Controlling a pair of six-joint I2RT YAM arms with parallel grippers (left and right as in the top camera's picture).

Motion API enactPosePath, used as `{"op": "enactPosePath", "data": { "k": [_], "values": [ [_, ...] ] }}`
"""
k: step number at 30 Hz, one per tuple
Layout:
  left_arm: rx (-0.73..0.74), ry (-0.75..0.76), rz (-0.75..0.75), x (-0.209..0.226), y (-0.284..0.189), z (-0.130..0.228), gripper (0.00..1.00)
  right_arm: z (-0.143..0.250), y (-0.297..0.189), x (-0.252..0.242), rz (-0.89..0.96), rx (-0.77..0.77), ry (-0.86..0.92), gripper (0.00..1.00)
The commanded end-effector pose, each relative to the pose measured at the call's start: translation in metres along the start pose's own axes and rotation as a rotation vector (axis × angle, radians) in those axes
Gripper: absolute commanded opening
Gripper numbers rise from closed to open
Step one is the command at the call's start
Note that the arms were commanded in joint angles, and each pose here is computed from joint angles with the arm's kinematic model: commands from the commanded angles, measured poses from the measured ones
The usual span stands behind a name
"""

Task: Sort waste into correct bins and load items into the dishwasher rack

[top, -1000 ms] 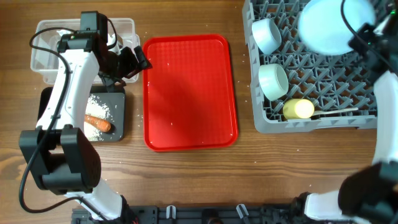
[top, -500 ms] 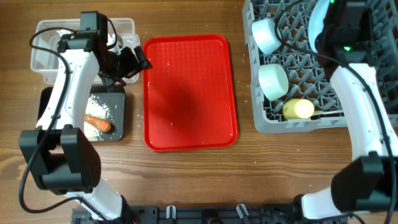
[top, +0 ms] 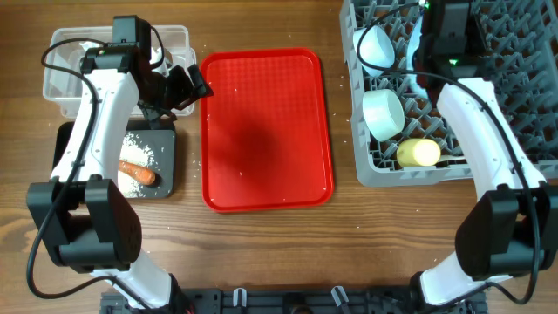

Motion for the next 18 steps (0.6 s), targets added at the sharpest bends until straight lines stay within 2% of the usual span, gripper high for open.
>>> {"op": "enactPosePath", "data": {
  "k": [1, 3, 4, 6, 10, 12, 16, 18],
  "values": [
    [-0.014, 0.002, 0.002, -0.001, -0.005, -0.001, 1.00, -0.001, 0.001, 0.012, -0.020, -0.003, -0.013, 0.81],
    [-0.014, 0.002, 0.003, -0.001, -0.005, -0.001, 1.00, -0.002, 0.000, 0.011, -0.019, -0.004, 0.055, 0.94],
    [-0.013, 0.002, 0.003, -0.001, -0.005, -0.001, 1.00, -0.001, -0.002, 0.009, -0.021, -0.001, 0.095, 0.96],
    [-0.014, 0.002, 0.002, -0.001, -0.005, -0.001, 1.00, 0.002, -0.016, -0.003, -0.030, 0.007, 0.199, 0.99],
    [-0.014, 0.002, 0.002, -0.001, -0.005, -0.001, 1.00, 0.000, -0.071, -0.028, -0.216, -0.053, 0.333, 1.00],
    [-0.014, 0.002, 0.003, -0.001, -0.005, -0.001, 1.00, -0.004, -0.118, -0.039, -0.427, -0.139, 0.441, 1.00],
    [-0.014, 0.002, 0.002, -0.001, -0.005, -0.001, 1.00, -0.003, -0.198, -0.036, -0.844, -0.275, 0.424, 1.00],
    [-0.014, 0.002, 0.002, -0.001, -0.005, -0.001, 1.00, 0.005, -0.225, -0.031, -0.990, -0.289, 0.403, 1.00]
  ]
}}
Point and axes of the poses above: each gripper's point midway between its finger pads, its own y axis out along the fingers, its own x axis along the line the jaws close on, z = x × y, the point moved 4 cm from there along -y, back along the fingers, and after that the axes turned 5 degrees about y, right-handed, at the moved point
